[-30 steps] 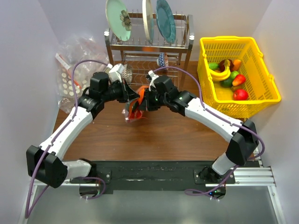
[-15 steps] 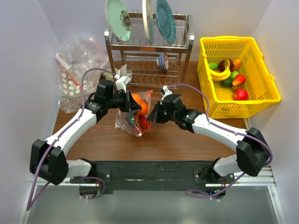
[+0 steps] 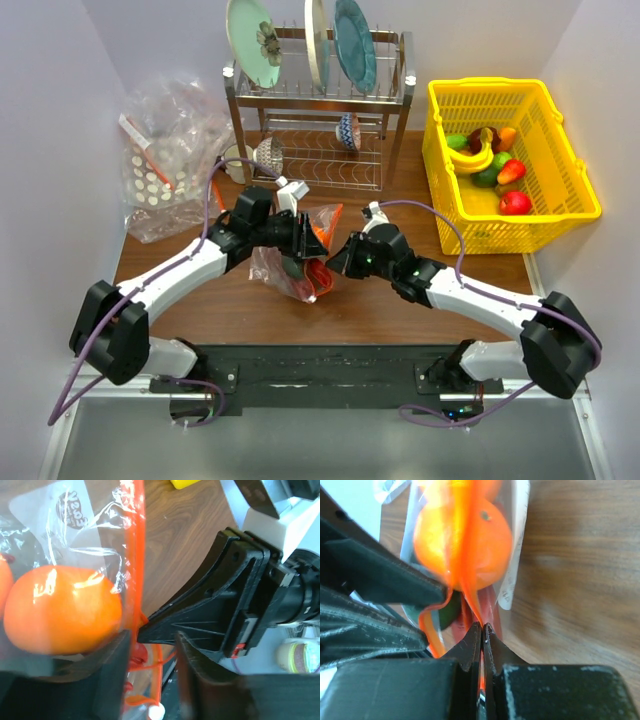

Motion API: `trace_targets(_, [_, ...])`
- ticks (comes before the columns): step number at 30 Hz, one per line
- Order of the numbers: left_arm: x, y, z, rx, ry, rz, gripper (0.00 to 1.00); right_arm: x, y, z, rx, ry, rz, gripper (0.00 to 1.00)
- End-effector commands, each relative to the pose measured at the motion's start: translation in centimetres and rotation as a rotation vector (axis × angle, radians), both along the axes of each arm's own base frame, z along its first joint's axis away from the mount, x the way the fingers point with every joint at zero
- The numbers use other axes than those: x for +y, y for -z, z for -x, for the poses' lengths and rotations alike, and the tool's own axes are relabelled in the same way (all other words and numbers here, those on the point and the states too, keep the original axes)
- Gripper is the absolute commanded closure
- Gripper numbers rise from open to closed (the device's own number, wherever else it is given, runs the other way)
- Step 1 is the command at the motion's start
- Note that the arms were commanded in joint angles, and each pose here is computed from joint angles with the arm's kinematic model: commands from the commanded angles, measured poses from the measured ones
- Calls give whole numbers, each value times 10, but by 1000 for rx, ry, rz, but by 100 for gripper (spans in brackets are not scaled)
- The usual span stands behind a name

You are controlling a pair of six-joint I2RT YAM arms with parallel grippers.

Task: Place the food in the zip-top bag and seal the zipper
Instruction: Adjust the zipper food storage bag at the center of the board.

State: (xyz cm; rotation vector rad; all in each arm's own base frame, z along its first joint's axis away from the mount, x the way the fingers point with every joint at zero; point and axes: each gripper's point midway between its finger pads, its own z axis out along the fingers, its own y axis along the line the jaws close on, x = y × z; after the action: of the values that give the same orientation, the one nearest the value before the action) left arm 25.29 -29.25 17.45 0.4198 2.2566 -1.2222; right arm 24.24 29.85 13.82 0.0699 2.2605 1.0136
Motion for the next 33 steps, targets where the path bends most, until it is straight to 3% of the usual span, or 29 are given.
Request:
trace_targets(1, [0, -32, -8, -116, 3, -1, 38, 6, -32, -16, -78, 38, -76, 100])
trace_targets(4, [7, -57, -4, -203, 18, -9, 20, 7, -29, -17, -60, 45, -72, 100])
trace_targets(6, [11, -79, 7, -269, 39, 20, 18, 8, -29, -18, -44, 55, -79, 100])
trace_targets(10, [19, -92, 34, -392, 106, -14, 29, 11, -34, -19, -24, 69, -110, 100])
trace_targets(13, [30, -81, 53, -460, 130, -38, 29, 15, -46, -20, -13, 76, -146, 100])
trace_targets(17, [46, -95, 80, -635, 95, 67, 32, 20, -56, -23, 8, 78, -147, 100])
trace_targets(24, [58, -59, 96, -709, 56, 87, 33, 33, -60, -24, 36, 39, -158, 100])
trace_targets(25, [64, -59, 89, -740, 10, 55, 35, 35, -63, -24, 35, 35, -164, 100])
trace_targets(28, [64, -57, 98, -853, 97, 31, 41, 37, -66, -25, 39, 33, -173, 100])
trace_targets(33, [73, -45, 88, -877, 60, -43, 46, 40, -76, -26, 34, 29, -197, 100])
